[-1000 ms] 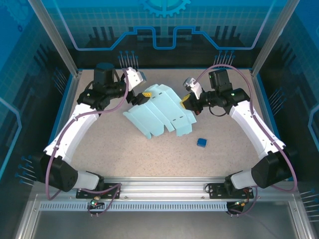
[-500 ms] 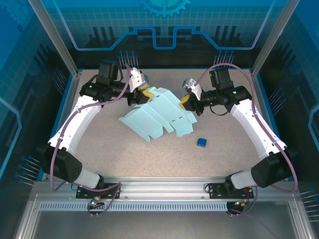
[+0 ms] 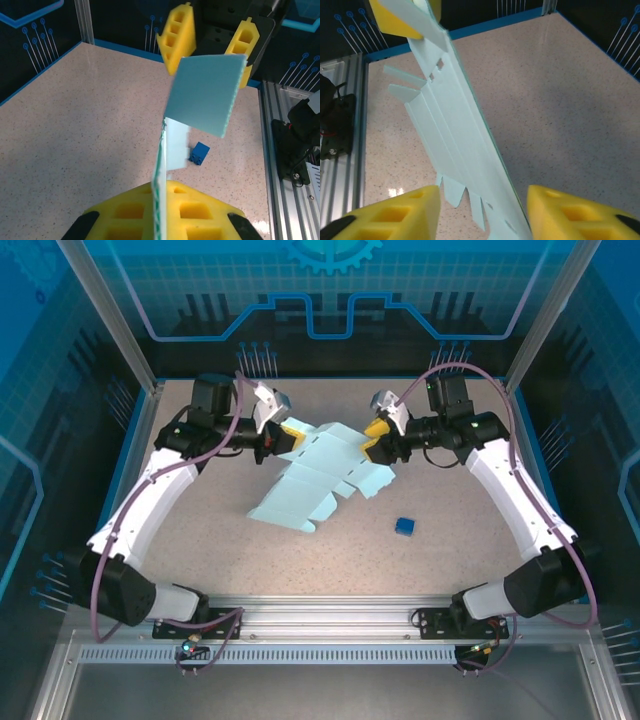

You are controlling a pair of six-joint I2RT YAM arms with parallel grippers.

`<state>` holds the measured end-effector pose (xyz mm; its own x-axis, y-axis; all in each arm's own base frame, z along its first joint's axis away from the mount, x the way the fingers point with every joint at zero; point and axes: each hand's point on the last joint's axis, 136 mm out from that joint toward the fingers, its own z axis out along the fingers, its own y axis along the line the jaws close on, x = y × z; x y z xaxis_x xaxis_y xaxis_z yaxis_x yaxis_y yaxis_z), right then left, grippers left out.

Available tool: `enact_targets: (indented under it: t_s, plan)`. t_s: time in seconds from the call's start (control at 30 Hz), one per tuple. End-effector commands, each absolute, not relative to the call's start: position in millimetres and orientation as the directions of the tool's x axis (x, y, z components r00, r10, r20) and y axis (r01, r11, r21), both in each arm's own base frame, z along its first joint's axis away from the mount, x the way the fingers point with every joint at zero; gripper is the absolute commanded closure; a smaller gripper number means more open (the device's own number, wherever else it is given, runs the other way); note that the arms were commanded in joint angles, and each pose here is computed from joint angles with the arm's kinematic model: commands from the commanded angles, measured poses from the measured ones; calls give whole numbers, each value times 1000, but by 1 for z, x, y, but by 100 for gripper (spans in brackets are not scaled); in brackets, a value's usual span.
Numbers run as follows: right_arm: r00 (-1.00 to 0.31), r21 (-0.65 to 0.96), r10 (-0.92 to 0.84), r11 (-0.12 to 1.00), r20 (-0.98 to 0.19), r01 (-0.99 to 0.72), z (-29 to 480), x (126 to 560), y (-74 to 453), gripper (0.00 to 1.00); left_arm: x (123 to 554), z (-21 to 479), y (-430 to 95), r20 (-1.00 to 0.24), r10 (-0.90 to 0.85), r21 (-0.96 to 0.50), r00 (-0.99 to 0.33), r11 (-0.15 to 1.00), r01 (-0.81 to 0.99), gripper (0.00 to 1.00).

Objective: Fold the paper box

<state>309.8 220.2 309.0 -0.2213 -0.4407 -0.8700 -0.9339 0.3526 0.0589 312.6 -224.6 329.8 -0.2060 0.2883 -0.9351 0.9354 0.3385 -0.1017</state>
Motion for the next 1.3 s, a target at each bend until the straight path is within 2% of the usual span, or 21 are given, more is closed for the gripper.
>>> enact_targets:
  t_s: [0.0, 0.17, 0.4, 0.5, 0.57, 0.7, 1.07, 1.17, 1.27]
  plan:
    - [-169, 20, -401, 351, -900, -936, 329, 306, 215, 45, 301, 341, -228, -951, 245, -108, -188, 306, 946, 97]
    - [-135, -32, -422, 366, -896, -930, 325, 315, 212, 39, 298, 336, -231, -939, 242, -174, -243, 276, 945, 97]
    - [-108, -23, -433, 286, -895, -958, 316, 314, 220, 31, 297, 335, -234, -936, 239, -198, -258, 246, 949, 97]
    - [-101, 5, -421, 223, -901, -975, 316, 307, 232, 32, 301, 335, -235, -934, 238, -209, -268, 248, 946, 97]
    - [-93, -9, -435, 227, -896, -974, 308, 308, 236, 34, 302, 337, -236, -931, 234, -223, -280, 241, 945, 97]
    - [-75, -46, -435, 261, -897, -964, 302, 320, 237, 43, 299, 337, -236, -929, 233, -234, -288, 231, 944, 97]
    - [-95, -46, -427, 307, -899, -950, 293, 326, 238, 90, 308, 333, -234, -921, 229, -248, -315, 280, 928, 97]
    - [-122, -57, -442, 370, -889, -927, 284, 327, 234, 95, 317, 329, -234, -908, 212, -287, -361, 312, 906, 97]
    - [-160, -90, -457, 478, -875, -874, 281, 330, 226, 96, 330, 327, -235, -892, 178, -336, -415, 352, 874, 96]
